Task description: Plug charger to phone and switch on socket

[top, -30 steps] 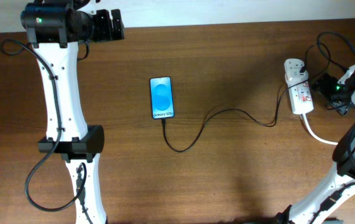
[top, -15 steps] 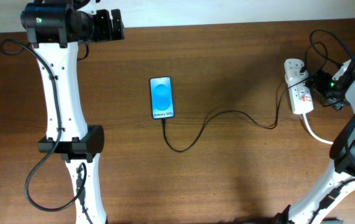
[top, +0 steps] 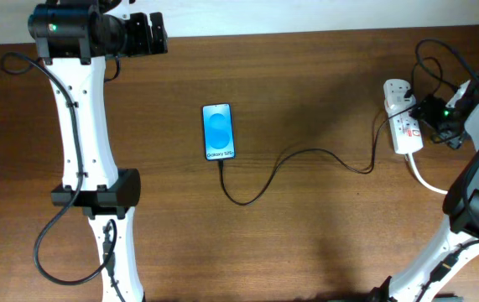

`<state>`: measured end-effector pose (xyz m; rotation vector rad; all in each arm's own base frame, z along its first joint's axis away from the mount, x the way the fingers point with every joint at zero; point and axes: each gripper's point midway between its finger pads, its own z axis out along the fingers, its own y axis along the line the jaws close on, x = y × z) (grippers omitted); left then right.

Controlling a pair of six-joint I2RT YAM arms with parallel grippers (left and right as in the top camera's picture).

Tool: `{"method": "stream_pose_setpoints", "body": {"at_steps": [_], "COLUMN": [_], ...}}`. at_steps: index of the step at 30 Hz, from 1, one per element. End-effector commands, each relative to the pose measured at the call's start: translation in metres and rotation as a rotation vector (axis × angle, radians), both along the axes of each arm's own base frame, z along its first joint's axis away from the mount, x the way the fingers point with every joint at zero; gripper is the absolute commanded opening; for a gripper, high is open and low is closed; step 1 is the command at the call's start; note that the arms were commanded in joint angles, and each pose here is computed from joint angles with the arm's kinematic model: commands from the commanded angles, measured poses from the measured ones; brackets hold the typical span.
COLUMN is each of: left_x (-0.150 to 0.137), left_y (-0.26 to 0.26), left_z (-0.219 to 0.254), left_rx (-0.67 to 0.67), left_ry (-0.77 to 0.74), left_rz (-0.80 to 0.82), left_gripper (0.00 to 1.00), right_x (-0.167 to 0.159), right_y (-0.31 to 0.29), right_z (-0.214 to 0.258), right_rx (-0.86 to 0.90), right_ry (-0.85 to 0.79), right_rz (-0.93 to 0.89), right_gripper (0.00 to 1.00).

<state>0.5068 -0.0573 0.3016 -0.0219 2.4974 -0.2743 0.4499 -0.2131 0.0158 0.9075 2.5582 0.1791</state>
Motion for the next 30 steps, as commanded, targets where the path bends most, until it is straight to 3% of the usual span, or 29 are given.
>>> {"method": "stream_pose_setpoints", "body": {"at_steps": [1,7,12,14,16,20,22,26,30], "left_x": [-0.004,-0.004,-0.004,-0.004,-0.004,-0.004,-0.004,-0.004,-0.004], "left_y": [0.004,0.004,0.004,0.004,0.004,0.004,0.004,0.004,0.004], "left_z": [0.011,0.011,0.011,0.011,0.011,0.011,0.011,0.011,0.011], "left_rx": [0.008,0.008,0.008,0.008,0.008,0.008,0.008,0.008,0.008], "left_ry": [-0.026,-0.026,-0.026,-0.026,-0.026,-0.026,-0.026,-0.026,-0.026], "left_rz": [0.005,0.005,0.005,0.005,0.005,0.005,0.005,0.005,0.005], "left_gripper": [0.99,0.99,0.99,0.99,0.99,0.99,1.0,1.0,0.99], "right_x": [0.002,-0.001,-0.044,-0.062,-0.074,-0.093,-0.132,-0.215,-0.254], "right_y": [0.053,0.03,-0.04,-0.041,-0.019,0.077,0.139,0.209,0.215], "right_z": [-0.032,-0.019,0.08,0.118,0.166,0.268,0.314,0.354,0.381], "right_rx": [0.072,0.061,-0.027,-0.037,-0.04,-0.075,-0.13,-0.155,-0.269], "right_ry": [0.069,0.068,0.049,0.019,-0.043,-0.259,-0.336,-0.422,-0.533], "right_rz": [0.118,0.073,-0.1,-0.131,-0.091,0.243,0.397,0.528,0.51], "right_gripper": [0.98,0.98,0.98,0.98,0.98,0.98,0.98,0.98,0.98]}}
